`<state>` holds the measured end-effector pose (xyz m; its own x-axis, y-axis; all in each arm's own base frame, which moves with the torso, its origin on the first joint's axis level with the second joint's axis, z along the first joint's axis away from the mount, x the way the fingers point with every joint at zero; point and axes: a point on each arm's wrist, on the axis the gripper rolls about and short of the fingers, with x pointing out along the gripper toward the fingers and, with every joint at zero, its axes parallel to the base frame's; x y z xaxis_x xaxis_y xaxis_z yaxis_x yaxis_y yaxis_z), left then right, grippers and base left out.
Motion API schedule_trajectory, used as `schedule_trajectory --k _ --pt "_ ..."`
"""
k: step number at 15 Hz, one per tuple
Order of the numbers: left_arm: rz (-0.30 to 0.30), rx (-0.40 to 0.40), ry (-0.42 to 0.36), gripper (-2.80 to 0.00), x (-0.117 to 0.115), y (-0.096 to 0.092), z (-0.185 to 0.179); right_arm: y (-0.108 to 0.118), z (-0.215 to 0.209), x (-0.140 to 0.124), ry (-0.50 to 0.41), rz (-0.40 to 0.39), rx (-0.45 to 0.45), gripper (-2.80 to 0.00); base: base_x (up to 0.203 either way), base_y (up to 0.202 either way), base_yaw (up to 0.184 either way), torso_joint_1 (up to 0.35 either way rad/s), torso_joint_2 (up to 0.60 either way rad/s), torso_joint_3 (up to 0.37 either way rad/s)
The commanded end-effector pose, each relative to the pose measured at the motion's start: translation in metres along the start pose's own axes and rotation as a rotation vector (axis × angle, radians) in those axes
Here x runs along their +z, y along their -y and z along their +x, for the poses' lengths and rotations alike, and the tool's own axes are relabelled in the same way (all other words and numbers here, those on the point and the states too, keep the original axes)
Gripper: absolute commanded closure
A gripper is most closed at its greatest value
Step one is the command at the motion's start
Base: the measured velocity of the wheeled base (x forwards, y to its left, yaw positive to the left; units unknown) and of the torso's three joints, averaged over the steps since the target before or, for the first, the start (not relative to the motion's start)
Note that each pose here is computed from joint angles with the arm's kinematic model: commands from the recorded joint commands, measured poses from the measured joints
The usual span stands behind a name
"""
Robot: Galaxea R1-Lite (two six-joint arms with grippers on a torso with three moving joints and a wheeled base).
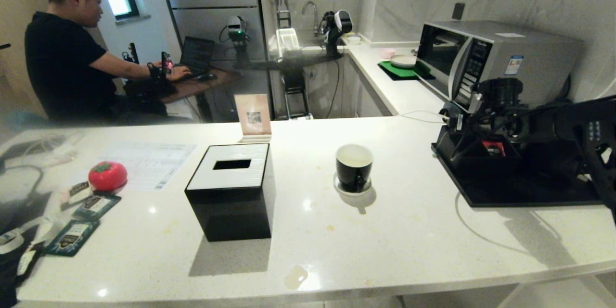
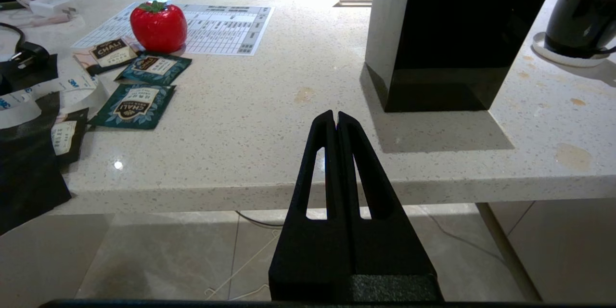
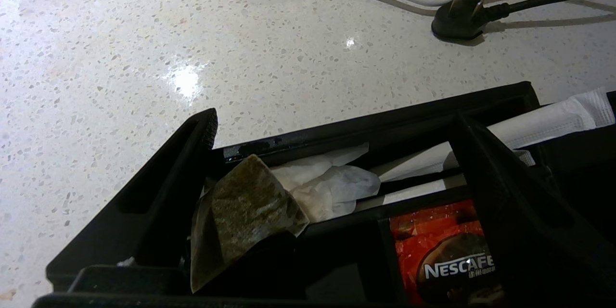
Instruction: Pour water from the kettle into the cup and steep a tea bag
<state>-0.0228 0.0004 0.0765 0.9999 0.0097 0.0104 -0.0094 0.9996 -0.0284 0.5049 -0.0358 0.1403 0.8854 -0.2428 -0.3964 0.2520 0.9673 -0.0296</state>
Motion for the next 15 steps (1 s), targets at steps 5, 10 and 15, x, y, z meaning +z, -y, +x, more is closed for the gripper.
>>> schedule_trajectory --k 5,10,15 --pt "-0.001 0.001 -0.001 0.0 0.0001 0.0 0.0001 -0.0019 -0.0046 -0.0029 -0.015 -0.002 0.004 -2.8 0.0 0.0 0.0 0.0 0.0 0.0" --pt "-0.001 0.001 -0.001 0.0 0.0001 0.0 0.0001 -0.0065 -0.0045 -0.0042 -0.016 -0.004 0.012 -2.8 0.0 0.0 0.0 0.0 0.0 0.0" --pt "-0.001 0.001 -0.001 0.0 0.0001 0.0 0.0001 -0.0054 -0.0075 0.0004 -0.004 -0.001 0.011 -2.8 0.0 0.0 0.0 0.0 0.0 0.0"
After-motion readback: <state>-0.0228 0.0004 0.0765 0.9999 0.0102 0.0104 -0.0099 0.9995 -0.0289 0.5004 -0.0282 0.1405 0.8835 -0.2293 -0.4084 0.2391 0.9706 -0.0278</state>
